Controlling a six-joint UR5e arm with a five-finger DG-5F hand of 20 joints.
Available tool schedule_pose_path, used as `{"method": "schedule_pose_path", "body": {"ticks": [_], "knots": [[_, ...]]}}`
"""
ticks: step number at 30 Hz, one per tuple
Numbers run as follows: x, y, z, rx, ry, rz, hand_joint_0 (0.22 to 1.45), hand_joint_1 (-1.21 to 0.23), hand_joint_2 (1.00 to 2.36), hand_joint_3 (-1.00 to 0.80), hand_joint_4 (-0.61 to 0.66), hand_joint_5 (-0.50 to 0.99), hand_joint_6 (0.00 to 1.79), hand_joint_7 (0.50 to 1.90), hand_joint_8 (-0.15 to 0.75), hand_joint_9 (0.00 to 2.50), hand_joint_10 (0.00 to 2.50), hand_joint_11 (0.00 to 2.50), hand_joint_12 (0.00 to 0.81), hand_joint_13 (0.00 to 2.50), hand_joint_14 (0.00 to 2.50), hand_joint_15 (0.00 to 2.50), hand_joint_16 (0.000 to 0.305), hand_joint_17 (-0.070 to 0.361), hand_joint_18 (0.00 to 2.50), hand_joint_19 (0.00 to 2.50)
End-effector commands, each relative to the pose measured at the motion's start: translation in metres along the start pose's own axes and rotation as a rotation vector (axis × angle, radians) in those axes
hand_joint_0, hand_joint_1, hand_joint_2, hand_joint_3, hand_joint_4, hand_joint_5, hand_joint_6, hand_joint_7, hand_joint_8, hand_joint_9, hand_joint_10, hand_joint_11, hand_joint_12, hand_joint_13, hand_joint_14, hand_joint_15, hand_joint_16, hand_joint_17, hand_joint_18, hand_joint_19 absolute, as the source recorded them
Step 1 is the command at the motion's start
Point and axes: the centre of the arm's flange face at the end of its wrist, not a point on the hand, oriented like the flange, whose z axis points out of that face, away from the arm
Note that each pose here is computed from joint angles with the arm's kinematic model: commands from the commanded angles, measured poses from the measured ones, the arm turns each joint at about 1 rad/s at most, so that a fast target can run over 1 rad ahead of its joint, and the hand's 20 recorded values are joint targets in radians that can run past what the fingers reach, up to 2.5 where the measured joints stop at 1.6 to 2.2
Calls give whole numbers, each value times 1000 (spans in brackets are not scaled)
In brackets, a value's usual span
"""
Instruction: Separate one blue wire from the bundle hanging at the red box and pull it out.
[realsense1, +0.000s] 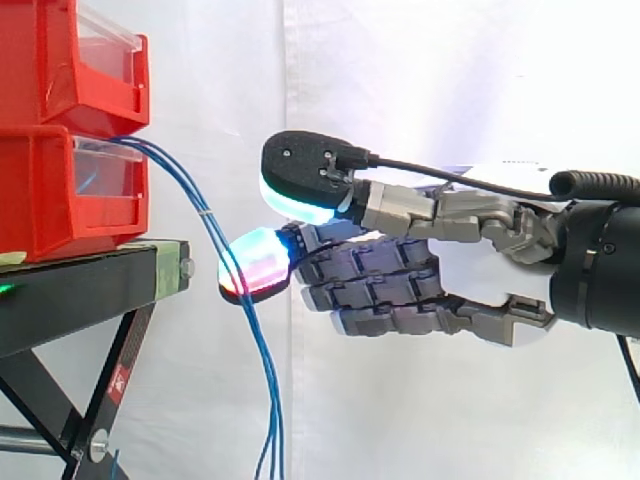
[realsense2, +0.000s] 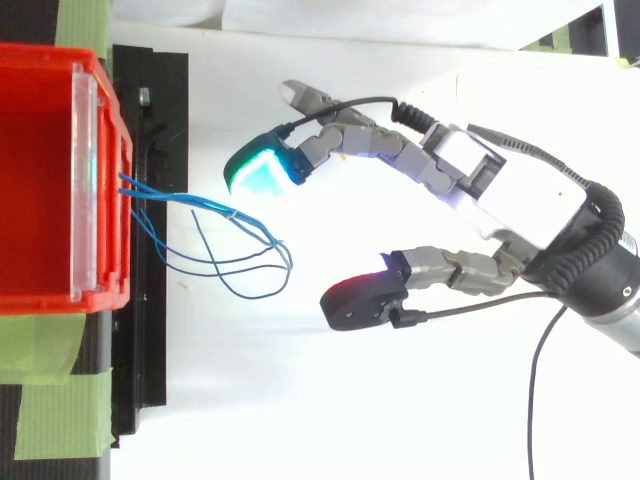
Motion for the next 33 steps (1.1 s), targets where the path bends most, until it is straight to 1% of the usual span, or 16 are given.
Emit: {"method": "schedule_pose_path", "body": {"ticks": [1,5,8,9,12,15,19,24,28,30,31,32,33], "knots": [[5,4,-3,0,-11,-4,537,-583,1000,-500,261,-237,502,781,264,82,0,46,345,0,2,98,59,133,0,149],[8,7,-3,-12,-16,7,533,-569,1000,-500,268,-237,502,784,265,83,0,41,346,0,4,102,59,133,0,149],[9,8,-3,-18,-19,3,533,-565,1000,-500,272,-237,502,784,267,86,0,42,346,0,3,102,59,133,0,148],[9,9,-2,-22,-26,-9,532,-565,1000,-500,273,-237,502,786,267,87,0,43,346,0,4,102,59,133,0,157],[9,8,-2,-20,-27,-10,532,-561,1000,-500,277,-236,502,786,268,89,0,45,348,0,2,108,59,134,0,164],[9,8,-3,-20,-20,-19,532,-560,1000,-500,277,-236,502,786,269,94,0,45,349,0,2,105,59,133,0,156],[5,6,0,-19,-25,-44,532,-559,1000,-500,279,-235,502,786,272,99,0,46,349,0,3,106,59,134,0,158],[-1,3,4,-16,-38,-51,532,-557,1000,-500,283,-234,502,785,275,108,0,54,350,0,4,104,59,134,0,164],[-1,4,4,-22,-41,-52,532,-557,1000,-500,286,-233,502,787,275,114,0,51,352,0,2,107,59,133,0,161],[-1,5,5,-28,-47,-58,532,-557,1000,-500,291,-232,502,784,276,115,0,52,353,0,4,106,59,133,0,160],[4,-2,6,-23,-44,-70,533,-556,1000,-500,290,-231,502,784,276,115,0,49,353,0,3,107,59,133,0,160],[6,-5,7,-23,-44,-70,533,-557,1000,-500,289,-232,502,785,277,117,2,50,353,0,2,103,59,133,0,166],[11,-15,8,-16,-42,-71,534,-556,1000,-500,290,-231,502,786,277,119,1,51,353,0,2,104,59,133,0,173]]}}
